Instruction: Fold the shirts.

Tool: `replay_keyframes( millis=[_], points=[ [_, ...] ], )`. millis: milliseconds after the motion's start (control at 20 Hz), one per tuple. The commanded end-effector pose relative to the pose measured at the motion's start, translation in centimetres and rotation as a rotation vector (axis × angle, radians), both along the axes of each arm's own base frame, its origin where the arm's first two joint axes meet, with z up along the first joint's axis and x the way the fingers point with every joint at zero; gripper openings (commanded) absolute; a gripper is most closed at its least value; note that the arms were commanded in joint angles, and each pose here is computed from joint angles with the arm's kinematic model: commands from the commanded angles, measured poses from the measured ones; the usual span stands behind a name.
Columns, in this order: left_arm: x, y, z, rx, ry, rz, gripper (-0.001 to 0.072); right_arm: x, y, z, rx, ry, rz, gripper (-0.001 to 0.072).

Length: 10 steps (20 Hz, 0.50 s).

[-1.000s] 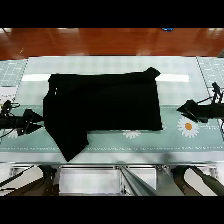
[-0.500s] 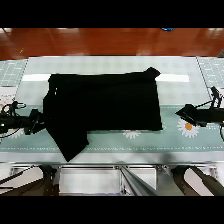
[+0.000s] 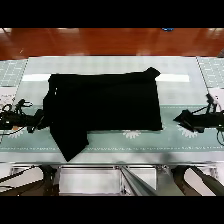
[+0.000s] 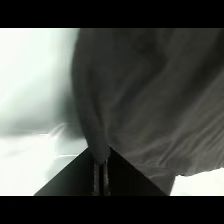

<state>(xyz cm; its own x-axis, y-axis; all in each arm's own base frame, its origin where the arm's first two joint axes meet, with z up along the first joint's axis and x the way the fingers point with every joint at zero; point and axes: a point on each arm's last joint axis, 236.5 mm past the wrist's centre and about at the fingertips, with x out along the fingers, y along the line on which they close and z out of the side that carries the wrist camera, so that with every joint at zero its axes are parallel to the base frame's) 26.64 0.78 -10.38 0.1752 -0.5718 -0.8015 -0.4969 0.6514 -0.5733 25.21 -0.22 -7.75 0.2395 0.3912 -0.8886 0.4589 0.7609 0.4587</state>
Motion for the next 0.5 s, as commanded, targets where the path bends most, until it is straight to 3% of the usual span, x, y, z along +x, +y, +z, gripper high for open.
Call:
replay_keyframes(
  millis=[0, 250, 450],
  points=[
    [0.2, -0.2, 0.4, -0.008, -0.008, -0.012, 0.0019, -1.4, 3.8, -1.0, 0.182, 0.055, 0.045, 0.0414],
    [0.0, -0.8, 0.4, -0.013, -0.002, -0.039, 0.0019, -2.1, 6.0, -2.6, 0.250, 0.129, 0.099, 0.0414],
    [0.1, -2.0, 0.4, -0.009, -0.005, -0.083, 0.0019, 1.3, 9.0, -3.2, 0.225, 0.056, 0.139, 0.0402]
  ],
)
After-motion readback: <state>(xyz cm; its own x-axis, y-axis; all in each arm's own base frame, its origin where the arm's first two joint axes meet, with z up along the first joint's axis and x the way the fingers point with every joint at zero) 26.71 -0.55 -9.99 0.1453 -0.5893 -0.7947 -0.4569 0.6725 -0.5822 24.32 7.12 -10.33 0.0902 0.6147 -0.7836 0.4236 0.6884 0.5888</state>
